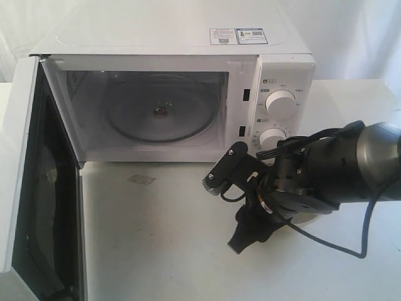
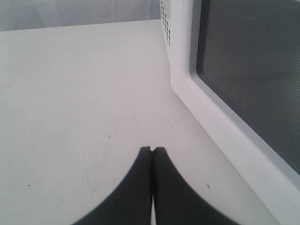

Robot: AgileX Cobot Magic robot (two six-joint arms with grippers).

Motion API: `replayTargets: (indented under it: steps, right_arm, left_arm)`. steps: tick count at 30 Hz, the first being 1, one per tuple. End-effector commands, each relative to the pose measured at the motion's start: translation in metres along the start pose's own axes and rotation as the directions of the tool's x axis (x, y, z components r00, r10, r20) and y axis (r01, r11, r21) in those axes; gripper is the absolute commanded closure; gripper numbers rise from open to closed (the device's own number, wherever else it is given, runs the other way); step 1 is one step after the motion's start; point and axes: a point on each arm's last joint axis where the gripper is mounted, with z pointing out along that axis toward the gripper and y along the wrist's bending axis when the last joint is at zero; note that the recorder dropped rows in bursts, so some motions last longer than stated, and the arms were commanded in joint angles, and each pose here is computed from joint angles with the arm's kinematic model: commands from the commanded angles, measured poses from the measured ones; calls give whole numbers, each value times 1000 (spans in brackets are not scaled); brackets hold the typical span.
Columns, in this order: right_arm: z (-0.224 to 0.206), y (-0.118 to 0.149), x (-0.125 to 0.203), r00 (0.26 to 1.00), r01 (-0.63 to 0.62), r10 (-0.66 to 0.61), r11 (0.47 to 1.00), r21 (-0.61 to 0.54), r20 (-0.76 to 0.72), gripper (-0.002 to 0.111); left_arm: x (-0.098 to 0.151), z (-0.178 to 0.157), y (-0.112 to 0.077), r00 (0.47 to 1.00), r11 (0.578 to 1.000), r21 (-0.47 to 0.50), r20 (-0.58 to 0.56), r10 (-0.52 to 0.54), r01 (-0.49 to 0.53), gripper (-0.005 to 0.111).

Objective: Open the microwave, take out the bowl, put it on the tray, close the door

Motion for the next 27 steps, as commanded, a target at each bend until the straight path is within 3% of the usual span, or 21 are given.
replayTargets:
  steps: [1,5,10,16,24,27]
  right_arm:
    - [-26,-11,-3,998,-41,39,999,36,40,57]
    - [-59,-21,-9,985,-109,104,993,35,136,57]
    - [-103,-23,-12,916,-275,297,954,-117,269,62]
    - [-127,-3,-14,891,-188,264,955,-229,370,72]
    - [-129,27,-15,869,-64,193,957,-282,457,83]
    - [-127,37,-12,847,-29,186,952,-306,499,92]
  left_arm:
    - [1,0,0,1000,1000,-2,3,-2,2,107]
    - [1,0,0,1000,1000,-2,3,-2,2,107]
    - [1,0,0,1000,1000,-2,3,-2,2,107]
    - [1,0,0,1000,1000,-2,3,-2,2,107]
    - [1,0,0,1000,1000,-2,3,-2,2,107]
    - [1,0,0,1000,1000,-2,3,-2,2,107]
